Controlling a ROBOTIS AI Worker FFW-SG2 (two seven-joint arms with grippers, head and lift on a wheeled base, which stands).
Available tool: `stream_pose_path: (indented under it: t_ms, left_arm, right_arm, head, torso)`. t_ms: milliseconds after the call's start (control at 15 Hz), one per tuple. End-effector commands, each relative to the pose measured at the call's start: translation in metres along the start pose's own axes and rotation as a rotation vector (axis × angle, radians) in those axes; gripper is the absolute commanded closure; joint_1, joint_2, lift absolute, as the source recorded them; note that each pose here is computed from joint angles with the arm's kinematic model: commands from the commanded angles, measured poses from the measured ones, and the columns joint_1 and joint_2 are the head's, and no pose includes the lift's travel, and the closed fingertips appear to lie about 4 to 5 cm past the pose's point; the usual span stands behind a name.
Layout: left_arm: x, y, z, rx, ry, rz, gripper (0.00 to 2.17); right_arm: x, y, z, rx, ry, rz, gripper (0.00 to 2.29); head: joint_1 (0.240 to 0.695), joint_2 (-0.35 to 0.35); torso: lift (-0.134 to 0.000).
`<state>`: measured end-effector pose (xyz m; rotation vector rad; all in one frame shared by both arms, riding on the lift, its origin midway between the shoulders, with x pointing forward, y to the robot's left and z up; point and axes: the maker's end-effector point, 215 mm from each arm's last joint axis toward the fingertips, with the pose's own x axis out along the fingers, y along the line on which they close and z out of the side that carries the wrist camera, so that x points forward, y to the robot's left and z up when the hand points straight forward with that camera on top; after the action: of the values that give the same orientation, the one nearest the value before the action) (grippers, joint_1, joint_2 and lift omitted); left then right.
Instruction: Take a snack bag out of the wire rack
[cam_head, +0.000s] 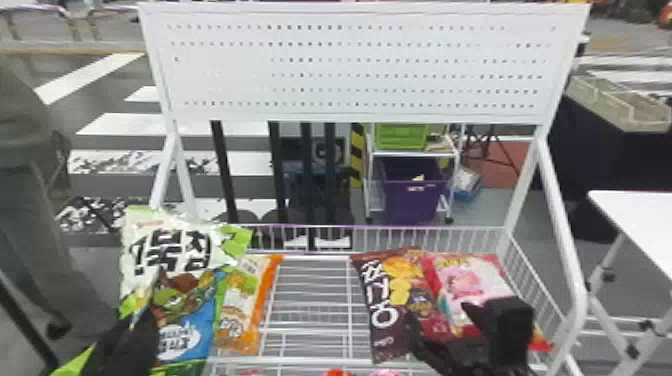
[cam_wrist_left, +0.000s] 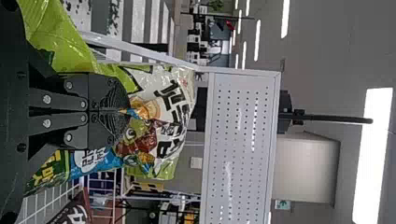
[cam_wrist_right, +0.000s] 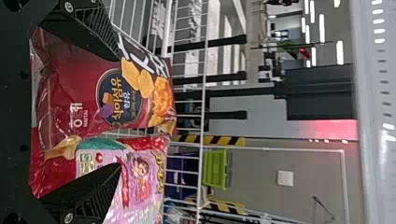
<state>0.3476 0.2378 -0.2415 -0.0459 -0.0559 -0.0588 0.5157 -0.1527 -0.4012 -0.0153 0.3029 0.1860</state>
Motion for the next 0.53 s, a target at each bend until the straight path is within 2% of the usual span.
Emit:
stream_pose_path:
  t_ms: [0, 267, 333, 400, 467]
  left_arm:
    - [0.001, 0.000, -0.001, 0.000, 0.001, 0.000, 2.14]
    - [0.003, 0.003, 0.000, 0.011, 0.001, 0.000, 2.14]
    - [0.003, 0.003, -0.002, 0.011, 0.005, 0.002, 2.14]
    - [0.004, 0.004, -0.002, 0.011, 0.004, 0.001, 2.14]
    - [0.005, 0.004, -0.002, 0.010, 0.004, 0.003, 2.14]
  right_arm:
    - [0.041, 0.013, -0.005, 0.000, 0.072, 0.034, 0.09]
    - [0.070, 0.026, -0.011, -0.015, 0.116, 0.052, 0.16]
    - [0.073, 0.030, -0.011, -0.022, 0.127, 0.059, 0.35]
    - [0.074, 0.033, -0.013, -0.027, 0.137, 0.064, 0.82]
    - [0.073, 0.033, -0.016, -0.030, 0.148, 0.064, 1.71]
  head:
    - [0.499, 0.000]
    - [0.499, 0.000]
    - [0.499, 0.000]
    - [0.499, 0.000]
    - [0.499, 0.000]
  torso:
    - [0.000]
    - [0.000]
    - [0.000]
    - [0.000]
    - [0.000]
